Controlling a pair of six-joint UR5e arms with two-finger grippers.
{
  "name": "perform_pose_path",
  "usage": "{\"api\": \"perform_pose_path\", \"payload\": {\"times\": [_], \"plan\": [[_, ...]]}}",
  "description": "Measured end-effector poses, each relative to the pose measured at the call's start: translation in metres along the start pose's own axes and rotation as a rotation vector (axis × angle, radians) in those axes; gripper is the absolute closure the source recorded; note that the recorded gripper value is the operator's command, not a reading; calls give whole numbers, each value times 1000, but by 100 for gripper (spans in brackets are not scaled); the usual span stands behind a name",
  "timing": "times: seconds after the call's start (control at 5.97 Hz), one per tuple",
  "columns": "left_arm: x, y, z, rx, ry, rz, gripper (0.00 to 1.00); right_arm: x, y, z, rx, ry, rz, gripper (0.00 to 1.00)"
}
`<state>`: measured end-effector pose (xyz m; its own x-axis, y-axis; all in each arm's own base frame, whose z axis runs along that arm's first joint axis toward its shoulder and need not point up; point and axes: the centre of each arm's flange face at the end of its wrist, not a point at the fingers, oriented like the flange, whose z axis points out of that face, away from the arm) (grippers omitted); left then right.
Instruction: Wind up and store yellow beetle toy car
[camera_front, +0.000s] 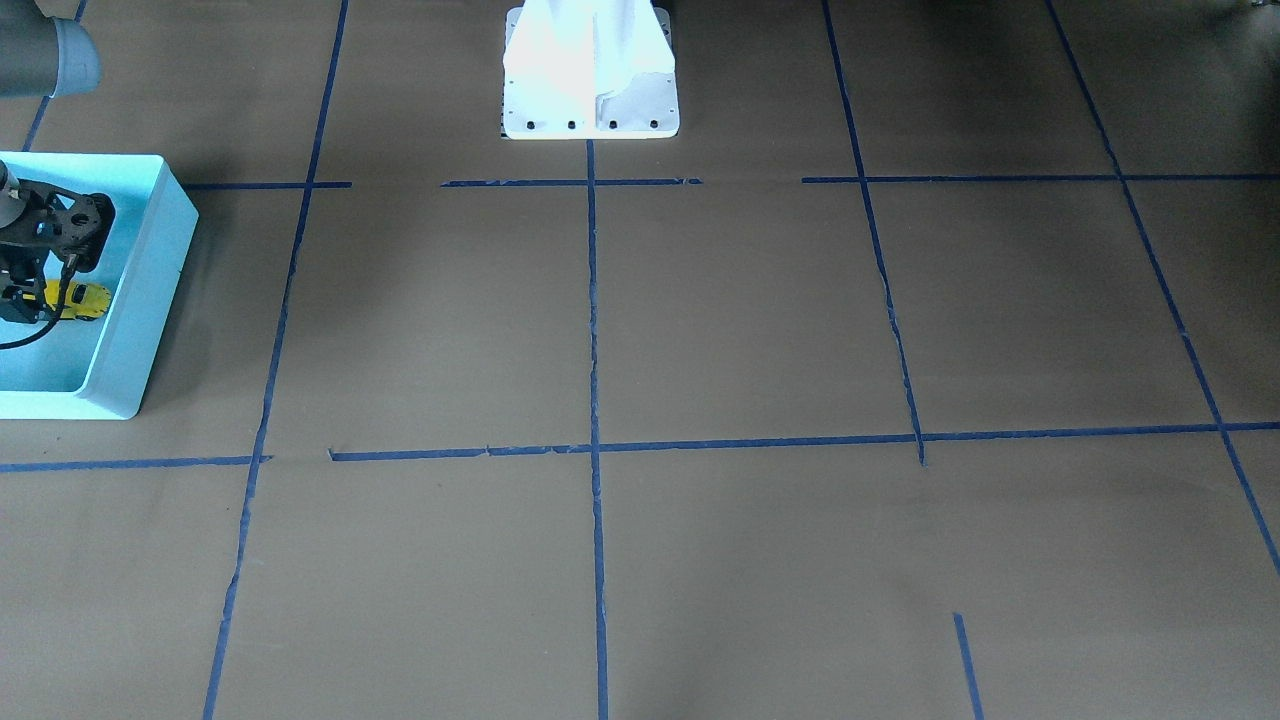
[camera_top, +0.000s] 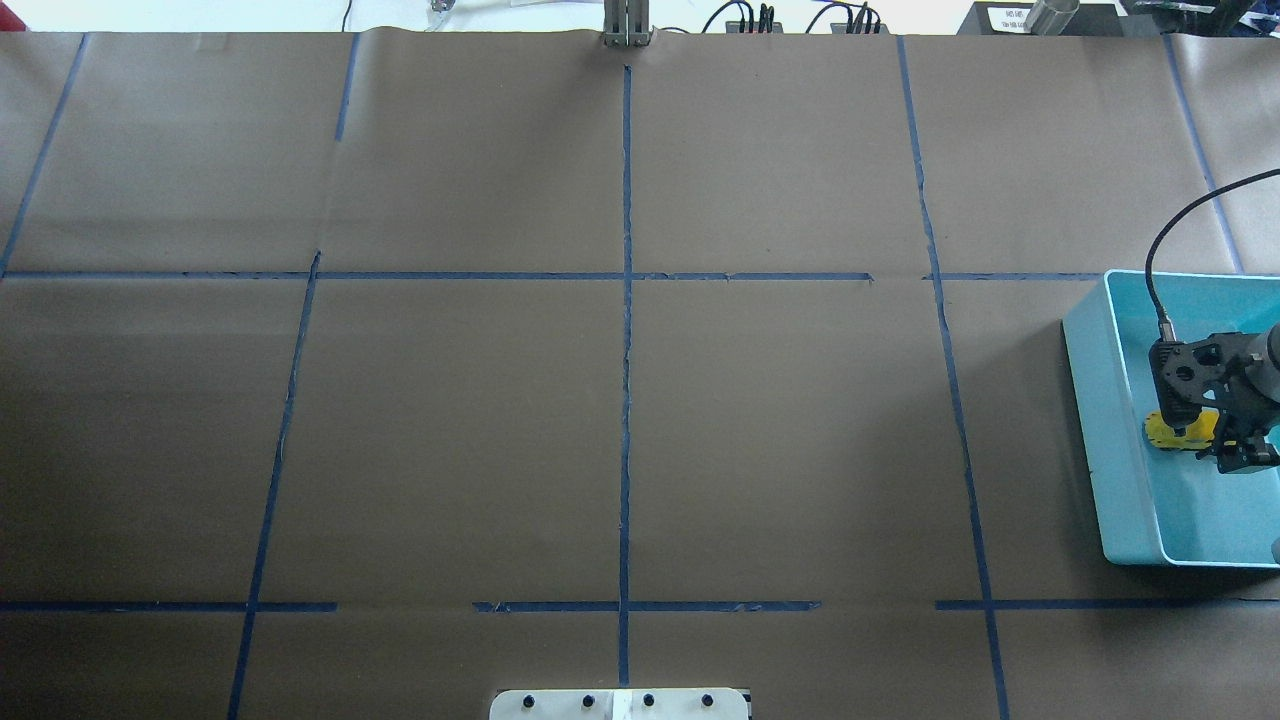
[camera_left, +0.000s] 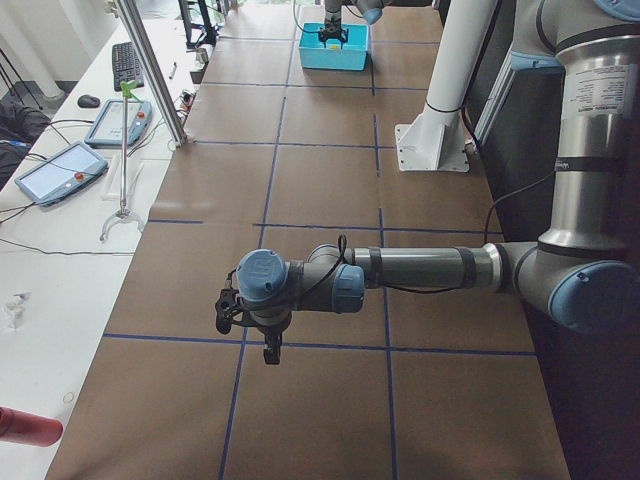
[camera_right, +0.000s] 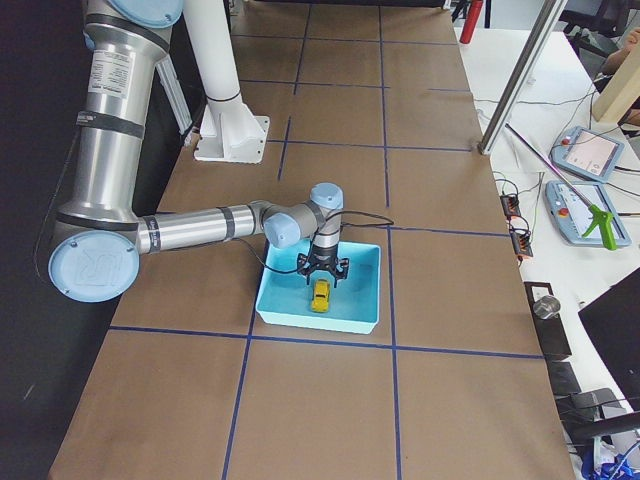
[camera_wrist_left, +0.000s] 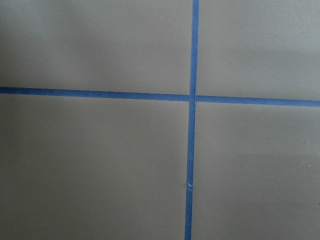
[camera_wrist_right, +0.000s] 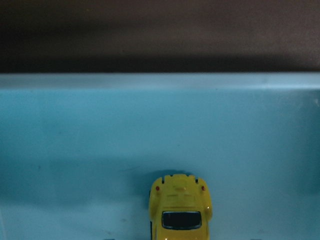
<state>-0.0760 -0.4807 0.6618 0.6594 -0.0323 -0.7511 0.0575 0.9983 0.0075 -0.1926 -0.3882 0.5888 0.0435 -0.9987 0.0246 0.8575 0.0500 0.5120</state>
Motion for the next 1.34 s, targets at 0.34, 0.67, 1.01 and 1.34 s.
{"api": "perform_pose_path", "payload": {"times": [0.34,0.67,1.01,1.34], "plan": [[0,0,0,0,3,0,0,-12,40,-59,46,19,101,0],[-1,0,1,-3,4,-5,0,-5,130,-100,69,-34,409,0],[-1,1,1,-4,3,-7,0,-13,240,-88,75,-169,845,0],[-1,1,1,-3,4,-6,0,-11,295,-67,85,-249,1338,0]]}}
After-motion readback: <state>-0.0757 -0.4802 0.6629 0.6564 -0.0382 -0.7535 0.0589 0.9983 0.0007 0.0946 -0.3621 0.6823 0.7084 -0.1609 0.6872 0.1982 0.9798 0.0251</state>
